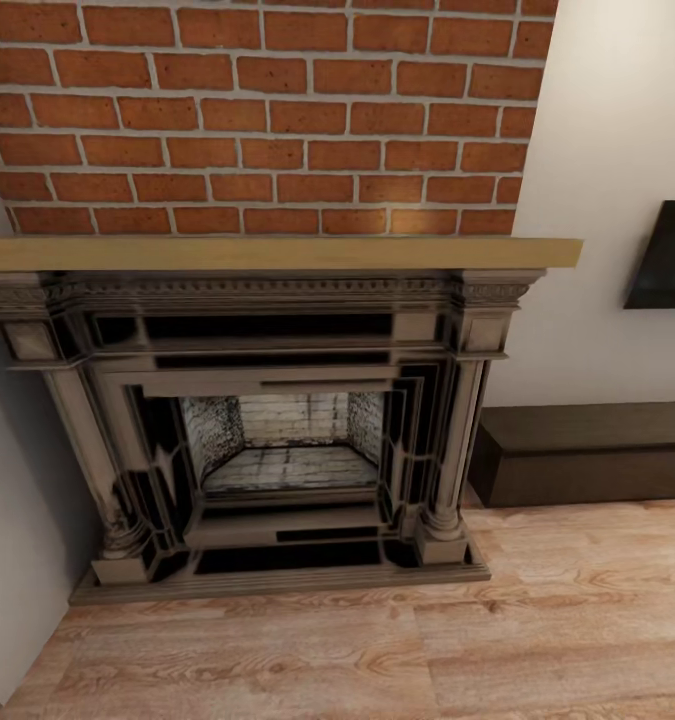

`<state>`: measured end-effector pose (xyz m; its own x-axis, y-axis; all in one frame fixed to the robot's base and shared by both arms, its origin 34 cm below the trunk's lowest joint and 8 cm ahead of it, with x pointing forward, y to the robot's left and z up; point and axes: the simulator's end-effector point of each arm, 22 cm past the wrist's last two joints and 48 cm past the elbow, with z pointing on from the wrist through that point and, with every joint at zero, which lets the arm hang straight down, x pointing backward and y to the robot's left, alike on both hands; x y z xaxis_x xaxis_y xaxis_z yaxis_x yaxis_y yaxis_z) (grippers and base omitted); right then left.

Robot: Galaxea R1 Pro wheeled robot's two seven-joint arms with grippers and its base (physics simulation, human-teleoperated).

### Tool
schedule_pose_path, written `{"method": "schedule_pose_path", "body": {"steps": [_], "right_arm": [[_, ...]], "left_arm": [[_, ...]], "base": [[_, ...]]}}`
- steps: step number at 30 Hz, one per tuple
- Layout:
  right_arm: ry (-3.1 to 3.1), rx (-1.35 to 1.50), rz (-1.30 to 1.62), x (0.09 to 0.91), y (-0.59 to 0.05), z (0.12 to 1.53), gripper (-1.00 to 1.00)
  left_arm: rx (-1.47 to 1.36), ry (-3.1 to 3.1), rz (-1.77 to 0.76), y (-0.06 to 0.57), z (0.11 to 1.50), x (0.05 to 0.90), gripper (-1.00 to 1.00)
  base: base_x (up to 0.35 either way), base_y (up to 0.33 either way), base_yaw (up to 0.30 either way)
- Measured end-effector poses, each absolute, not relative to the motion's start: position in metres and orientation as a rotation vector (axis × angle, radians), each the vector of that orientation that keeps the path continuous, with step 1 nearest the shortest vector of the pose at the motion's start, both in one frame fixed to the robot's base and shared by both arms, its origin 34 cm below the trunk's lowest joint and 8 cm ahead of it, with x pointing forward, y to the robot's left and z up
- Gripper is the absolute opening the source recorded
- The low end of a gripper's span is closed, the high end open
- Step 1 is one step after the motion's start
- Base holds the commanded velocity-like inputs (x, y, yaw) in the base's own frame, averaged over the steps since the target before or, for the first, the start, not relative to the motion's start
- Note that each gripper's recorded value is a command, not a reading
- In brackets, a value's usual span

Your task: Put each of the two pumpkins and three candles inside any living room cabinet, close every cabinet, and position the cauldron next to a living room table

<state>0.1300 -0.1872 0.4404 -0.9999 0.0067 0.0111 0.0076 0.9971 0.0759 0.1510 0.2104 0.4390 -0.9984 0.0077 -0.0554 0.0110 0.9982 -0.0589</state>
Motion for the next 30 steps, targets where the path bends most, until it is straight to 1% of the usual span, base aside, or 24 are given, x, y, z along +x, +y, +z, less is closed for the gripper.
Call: {"method": "schedule_pose_path", "body": {"steps": [10, 13, 30], "right_arm": [[-3.132, -0.008, -0.112, 0.131, -0.191, 0.44, 1.0], [-3.132, -0.006, -0.1, 0.131, -0.197, 0.44, 1.0], [-3.133, -0.033, -0.12, 0.131, -0.19, 0.44, 1.0]], "left_arm": [[0.013, 3.066, -0.087, 0.211, 0.439, 0.155, 1.0], [0.016, 3.026, -0.076, 0.214, 0.44, 0.164, 1.0], [0.009, 2.967, -0.052, 0.225, 0.441, 0.18, 1.0]], "base": [[-0.001, -0.001, 0.0], [-0.125, -0.08, 0.0], [-0.013, -0.007, 0.0]]}}
